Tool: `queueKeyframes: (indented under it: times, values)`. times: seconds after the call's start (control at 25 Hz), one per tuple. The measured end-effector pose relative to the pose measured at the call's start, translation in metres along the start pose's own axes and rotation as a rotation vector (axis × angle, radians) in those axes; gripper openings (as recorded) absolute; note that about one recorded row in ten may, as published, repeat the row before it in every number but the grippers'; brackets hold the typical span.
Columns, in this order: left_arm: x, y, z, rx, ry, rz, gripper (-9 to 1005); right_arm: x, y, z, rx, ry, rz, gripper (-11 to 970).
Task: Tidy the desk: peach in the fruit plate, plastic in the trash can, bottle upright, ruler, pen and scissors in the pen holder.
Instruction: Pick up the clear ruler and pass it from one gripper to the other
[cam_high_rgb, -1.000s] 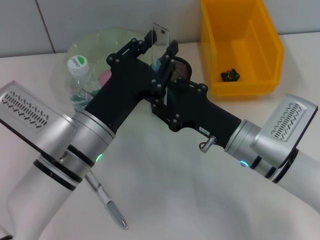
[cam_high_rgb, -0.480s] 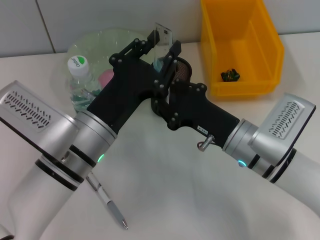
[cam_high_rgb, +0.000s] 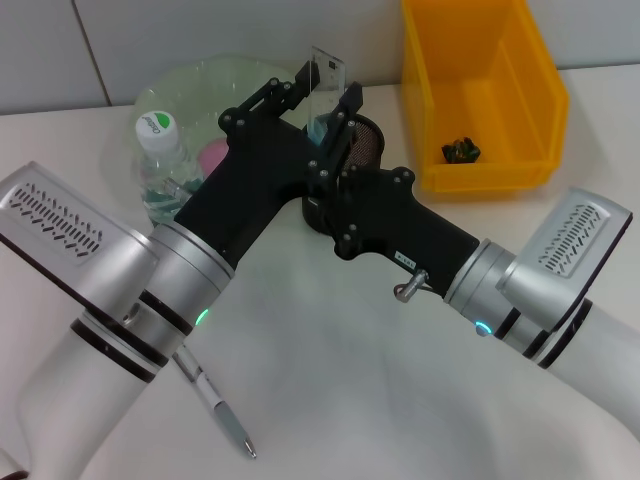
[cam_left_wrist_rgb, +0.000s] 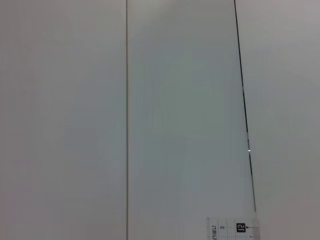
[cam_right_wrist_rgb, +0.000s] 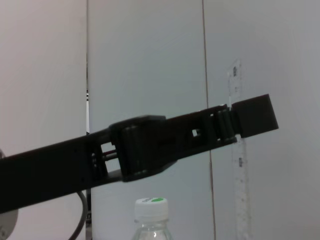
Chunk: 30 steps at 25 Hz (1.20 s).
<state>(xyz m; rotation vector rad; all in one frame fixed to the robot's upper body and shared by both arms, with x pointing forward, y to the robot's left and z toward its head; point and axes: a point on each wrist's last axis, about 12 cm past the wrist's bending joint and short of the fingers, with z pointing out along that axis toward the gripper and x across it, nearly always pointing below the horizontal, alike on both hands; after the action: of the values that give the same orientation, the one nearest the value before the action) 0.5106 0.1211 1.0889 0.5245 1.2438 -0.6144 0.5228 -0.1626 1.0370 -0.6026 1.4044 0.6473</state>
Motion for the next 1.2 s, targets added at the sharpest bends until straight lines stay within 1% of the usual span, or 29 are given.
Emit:
queueKeyframes:
  times: [0.4, 0.96, 1.08, 1.12, 1.16, 1.2]
  values:
    - [0.000, -0.001, -0.001, 0.001, 0.000, -0.002, 519, 0.000, 0.001, 0.000, 0.009, -0.004, -0.003, 13]
    - [0.000, -0.004, -0.002, 0.017, -0.007, 0.000, 590, 0.001, 0.001, -0.001, 0.022, -0.006, 0.005, 9]
    - [0.000, -0.004, -0.003, 0.016, -0.010, 0.000, 700, 0.000, -0.002, -0.002, 0.045, -0.016, 0.004, 9]
    - [0.000, -0.004, -0.005, 0.013, -0.017, -0.004, 737, -0.002, -0.007, -0.003, 0.074, -0.033, 0.000, 9]
    - [0.000, -0.004, -0.005, 0.013, -0.017, -0.004, 773, -0.002, -0.007, -0.003, 0.074, -0.033, 0.000, 9]
    - [0.000, -0.005, -0.007, 0.011, -0.016, -0.008, 810, -0.003, -0.011, -0.004, 0.091, -0.042, -0.004, 10]
